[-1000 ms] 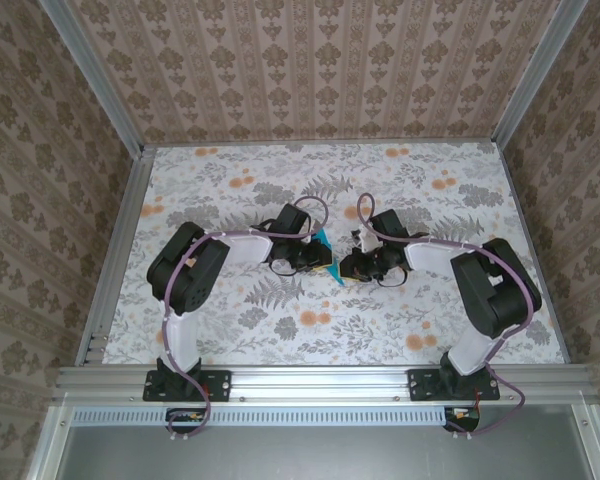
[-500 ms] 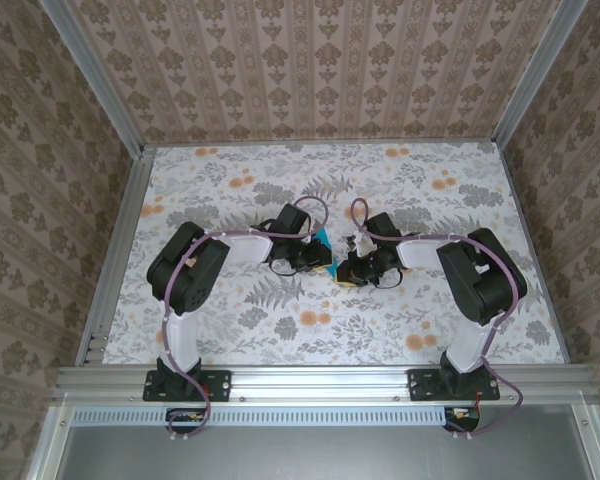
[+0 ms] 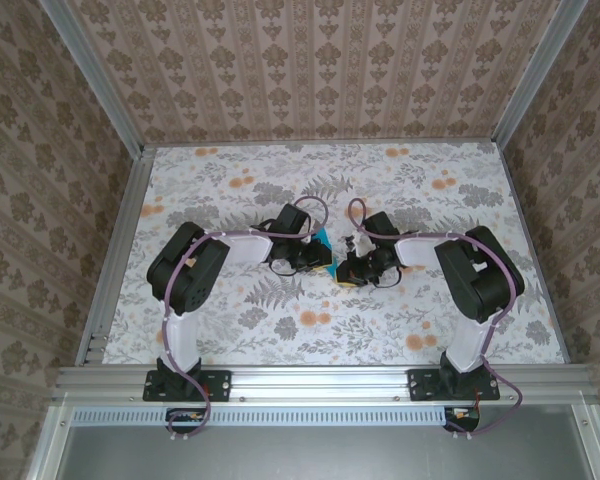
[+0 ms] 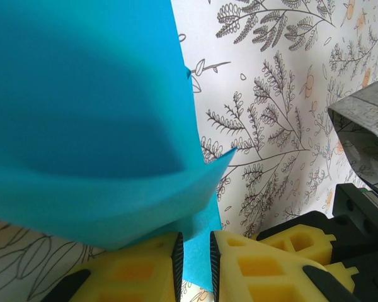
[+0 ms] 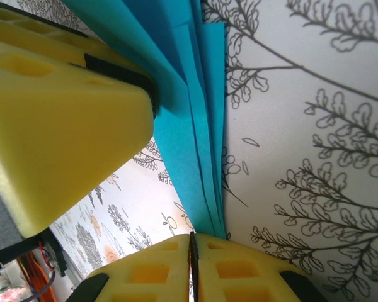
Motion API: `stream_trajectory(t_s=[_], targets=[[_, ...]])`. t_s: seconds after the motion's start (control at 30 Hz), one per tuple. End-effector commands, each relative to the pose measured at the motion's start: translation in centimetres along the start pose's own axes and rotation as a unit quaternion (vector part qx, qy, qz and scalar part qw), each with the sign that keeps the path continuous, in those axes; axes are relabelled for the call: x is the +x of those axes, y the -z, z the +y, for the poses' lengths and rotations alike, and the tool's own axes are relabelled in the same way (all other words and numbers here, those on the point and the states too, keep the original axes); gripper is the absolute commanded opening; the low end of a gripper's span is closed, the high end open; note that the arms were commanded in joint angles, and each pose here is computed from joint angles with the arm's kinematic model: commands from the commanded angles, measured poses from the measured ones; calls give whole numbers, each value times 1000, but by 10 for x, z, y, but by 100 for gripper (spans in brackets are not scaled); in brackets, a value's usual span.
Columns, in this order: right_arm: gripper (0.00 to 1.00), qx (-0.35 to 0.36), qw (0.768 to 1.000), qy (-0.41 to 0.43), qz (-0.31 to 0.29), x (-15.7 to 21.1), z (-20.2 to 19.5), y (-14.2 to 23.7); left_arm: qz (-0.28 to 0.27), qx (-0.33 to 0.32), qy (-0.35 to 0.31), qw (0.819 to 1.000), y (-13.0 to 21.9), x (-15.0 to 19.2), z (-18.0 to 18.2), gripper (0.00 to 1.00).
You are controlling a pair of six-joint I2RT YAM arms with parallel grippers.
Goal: Fold a paper plane with a square sheet of paper (pick it up from the middle)
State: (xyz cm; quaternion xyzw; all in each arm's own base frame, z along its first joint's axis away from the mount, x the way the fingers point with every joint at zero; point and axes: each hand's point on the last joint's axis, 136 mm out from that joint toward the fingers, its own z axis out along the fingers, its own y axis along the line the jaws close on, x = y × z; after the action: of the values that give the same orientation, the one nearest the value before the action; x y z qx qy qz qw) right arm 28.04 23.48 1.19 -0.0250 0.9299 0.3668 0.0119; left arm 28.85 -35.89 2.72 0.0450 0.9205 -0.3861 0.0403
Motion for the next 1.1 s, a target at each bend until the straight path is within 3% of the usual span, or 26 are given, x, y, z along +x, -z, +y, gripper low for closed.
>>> stream_trajectory(t_s=[0.0, 0.27, 0.53, 0.83, 1.07], targets=[[11, 87, 994, -28, 67, 39, -38, -6, 12, -46, 33, 998, -6, 8, 33, 22], [11, 87, 994, -20, 65, 56, -29, 15, 13, -51, 38, 998, -5, 9, 38, 21], [15, 16, 999, 33, -35, 2, 26, 33, 13, -46, 36, 998, -5, 7, 34, 21], [14, 12, 999, 27, -13, -24, 28, -1, 16, -35, 33, 999, -6, 6, 29, 21], [11, 52, 999, 4, 13, -8, -2, -14, 12, -32, 31, 999, -4, 4, 27, 20]])
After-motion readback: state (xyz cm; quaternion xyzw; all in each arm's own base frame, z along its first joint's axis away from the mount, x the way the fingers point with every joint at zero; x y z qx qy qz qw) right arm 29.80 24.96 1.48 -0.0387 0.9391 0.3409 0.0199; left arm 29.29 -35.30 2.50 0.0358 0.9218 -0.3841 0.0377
